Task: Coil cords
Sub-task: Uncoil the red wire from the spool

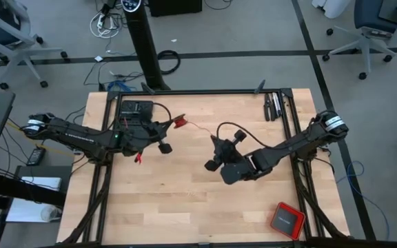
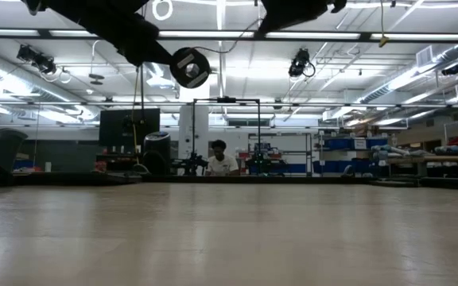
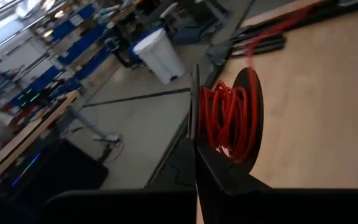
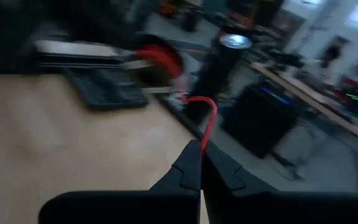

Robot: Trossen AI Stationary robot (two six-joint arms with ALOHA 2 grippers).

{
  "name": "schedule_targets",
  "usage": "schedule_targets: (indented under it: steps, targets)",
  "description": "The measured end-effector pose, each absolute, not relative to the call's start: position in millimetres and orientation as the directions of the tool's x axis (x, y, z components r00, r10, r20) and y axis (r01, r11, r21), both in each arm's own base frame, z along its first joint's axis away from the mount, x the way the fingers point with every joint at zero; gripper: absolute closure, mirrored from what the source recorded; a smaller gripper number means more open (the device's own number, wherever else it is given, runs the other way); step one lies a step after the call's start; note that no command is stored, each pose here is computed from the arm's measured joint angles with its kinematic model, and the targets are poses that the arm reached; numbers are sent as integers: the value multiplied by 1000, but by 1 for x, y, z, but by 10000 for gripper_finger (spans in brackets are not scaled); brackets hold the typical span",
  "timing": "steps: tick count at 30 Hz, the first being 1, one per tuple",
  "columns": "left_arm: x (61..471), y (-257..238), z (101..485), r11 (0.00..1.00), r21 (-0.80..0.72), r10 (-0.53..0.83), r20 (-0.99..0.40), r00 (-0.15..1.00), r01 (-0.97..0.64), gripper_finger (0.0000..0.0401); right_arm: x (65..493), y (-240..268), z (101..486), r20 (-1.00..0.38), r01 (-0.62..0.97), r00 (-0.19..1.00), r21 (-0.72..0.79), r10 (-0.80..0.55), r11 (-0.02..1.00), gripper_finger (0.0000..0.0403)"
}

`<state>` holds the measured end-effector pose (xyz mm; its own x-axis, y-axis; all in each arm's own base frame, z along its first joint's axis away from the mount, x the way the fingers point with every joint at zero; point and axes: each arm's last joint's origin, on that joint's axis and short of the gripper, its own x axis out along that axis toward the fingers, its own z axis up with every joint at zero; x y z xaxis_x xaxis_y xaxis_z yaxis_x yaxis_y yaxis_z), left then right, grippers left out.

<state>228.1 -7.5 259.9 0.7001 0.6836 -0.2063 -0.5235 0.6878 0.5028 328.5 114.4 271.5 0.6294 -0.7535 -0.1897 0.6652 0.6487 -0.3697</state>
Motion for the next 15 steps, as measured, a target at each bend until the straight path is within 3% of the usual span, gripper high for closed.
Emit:
schedule_targets:
  steps: [7, 15]
  targets:
    - [229, -4, 263, 683, 457, 699, -185, 690, -570, 401, 338, 129, 278, -280, 372, 842, -317, -461, 873, 401]
    - [230, -5, 266, 700, 393, 690, -158, 706, -596, 401, 346, 124, 278, -343, 144, 915, -211, -211, 967, 401]
